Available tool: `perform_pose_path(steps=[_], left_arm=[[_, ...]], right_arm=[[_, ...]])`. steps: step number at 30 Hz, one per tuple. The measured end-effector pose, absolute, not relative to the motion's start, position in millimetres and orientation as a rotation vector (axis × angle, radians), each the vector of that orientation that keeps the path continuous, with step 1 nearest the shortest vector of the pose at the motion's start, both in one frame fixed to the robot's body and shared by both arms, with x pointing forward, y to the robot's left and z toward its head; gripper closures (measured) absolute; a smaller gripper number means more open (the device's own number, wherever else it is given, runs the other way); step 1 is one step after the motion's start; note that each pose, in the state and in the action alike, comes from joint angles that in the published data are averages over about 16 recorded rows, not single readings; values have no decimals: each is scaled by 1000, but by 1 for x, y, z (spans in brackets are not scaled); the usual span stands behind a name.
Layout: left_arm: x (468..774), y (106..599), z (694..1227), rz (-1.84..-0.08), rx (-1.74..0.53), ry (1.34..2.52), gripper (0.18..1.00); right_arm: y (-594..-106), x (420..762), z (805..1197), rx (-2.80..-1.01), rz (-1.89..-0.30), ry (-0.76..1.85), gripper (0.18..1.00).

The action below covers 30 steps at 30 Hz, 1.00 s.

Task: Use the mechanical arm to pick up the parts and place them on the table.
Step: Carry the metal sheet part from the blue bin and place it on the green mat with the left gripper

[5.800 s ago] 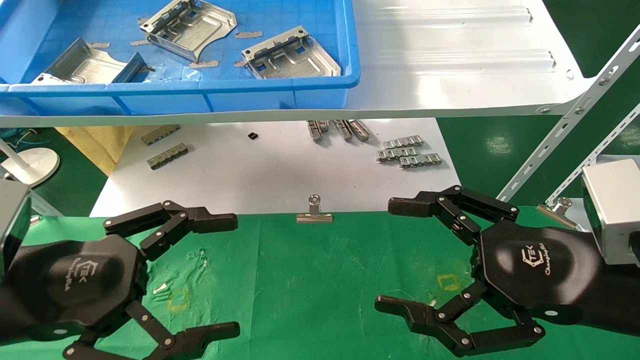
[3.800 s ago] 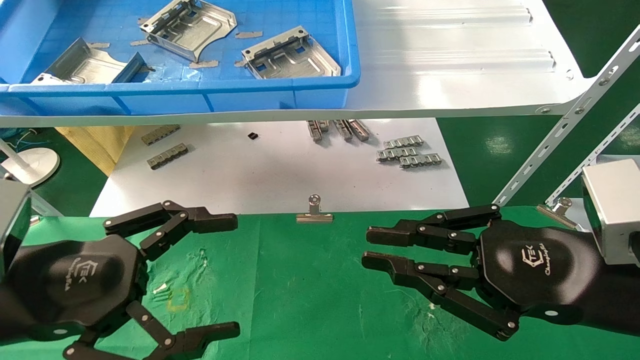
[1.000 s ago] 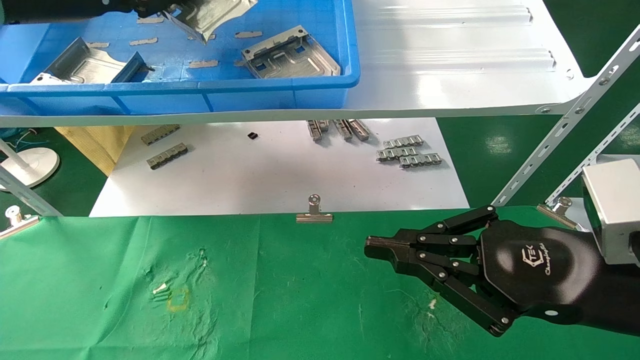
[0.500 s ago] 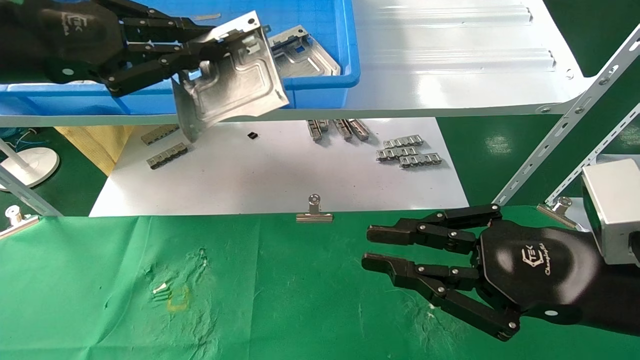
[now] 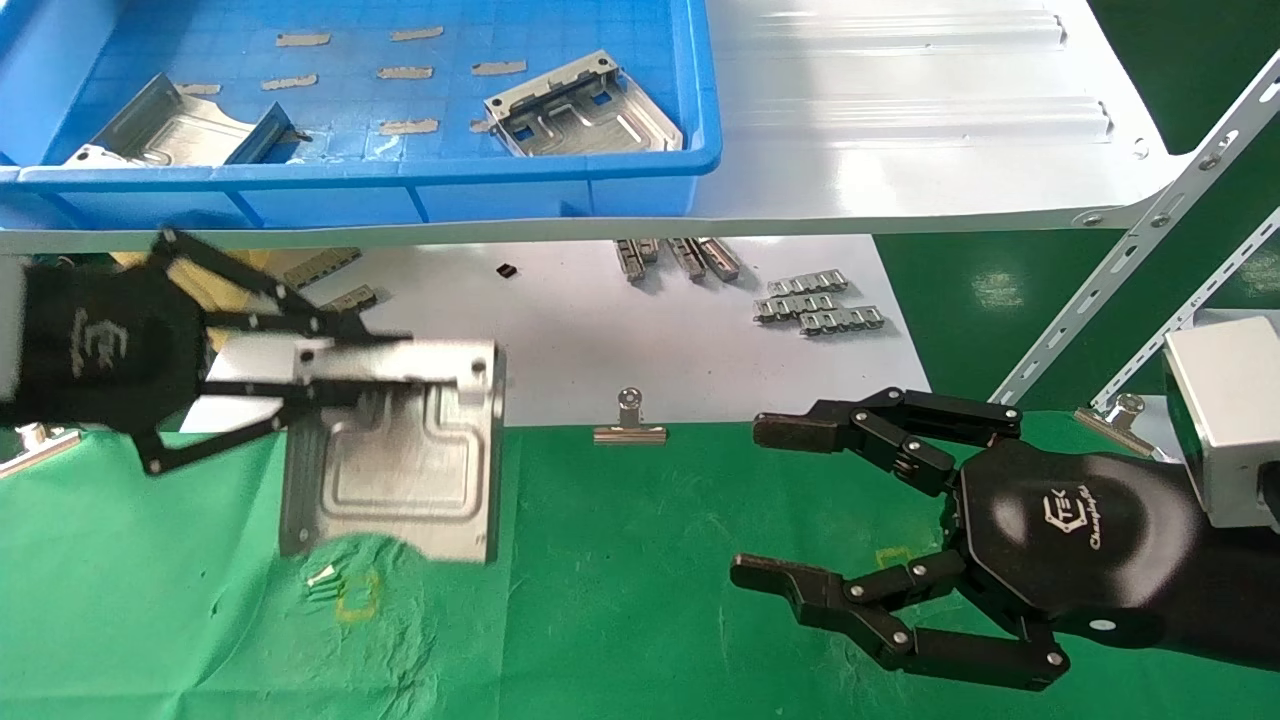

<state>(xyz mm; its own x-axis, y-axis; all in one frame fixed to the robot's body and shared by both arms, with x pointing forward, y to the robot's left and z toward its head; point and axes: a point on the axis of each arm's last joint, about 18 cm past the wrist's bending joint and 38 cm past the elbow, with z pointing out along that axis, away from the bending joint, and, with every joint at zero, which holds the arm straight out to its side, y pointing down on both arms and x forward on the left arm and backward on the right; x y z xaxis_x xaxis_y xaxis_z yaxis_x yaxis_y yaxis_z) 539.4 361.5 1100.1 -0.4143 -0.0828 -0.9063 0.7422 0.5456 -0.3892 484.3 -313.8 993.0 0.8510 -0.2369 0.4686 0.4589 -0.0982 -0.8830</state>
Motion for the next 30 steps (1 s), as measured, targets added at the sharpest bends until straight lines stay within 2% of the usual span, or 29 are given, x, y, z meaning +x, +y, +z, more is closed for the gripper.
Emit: perform_pose_path(steps=[10,16,22,30], left_arm=[[573,390,1024,-877,474,1958,913],[594,399,987,-824,449,2017,913],[610,405,962,-781,429,2046,913],[620,408,948,-759,407,2079,906]], right_arm=[[-314,484,993,-1565,-589,-181,362],[-314,484,993,-1565,-589,-181,270],[-314,484,993,-1565,-589,-181,211],[-314,484,993,-1565,-589,-181,183]])
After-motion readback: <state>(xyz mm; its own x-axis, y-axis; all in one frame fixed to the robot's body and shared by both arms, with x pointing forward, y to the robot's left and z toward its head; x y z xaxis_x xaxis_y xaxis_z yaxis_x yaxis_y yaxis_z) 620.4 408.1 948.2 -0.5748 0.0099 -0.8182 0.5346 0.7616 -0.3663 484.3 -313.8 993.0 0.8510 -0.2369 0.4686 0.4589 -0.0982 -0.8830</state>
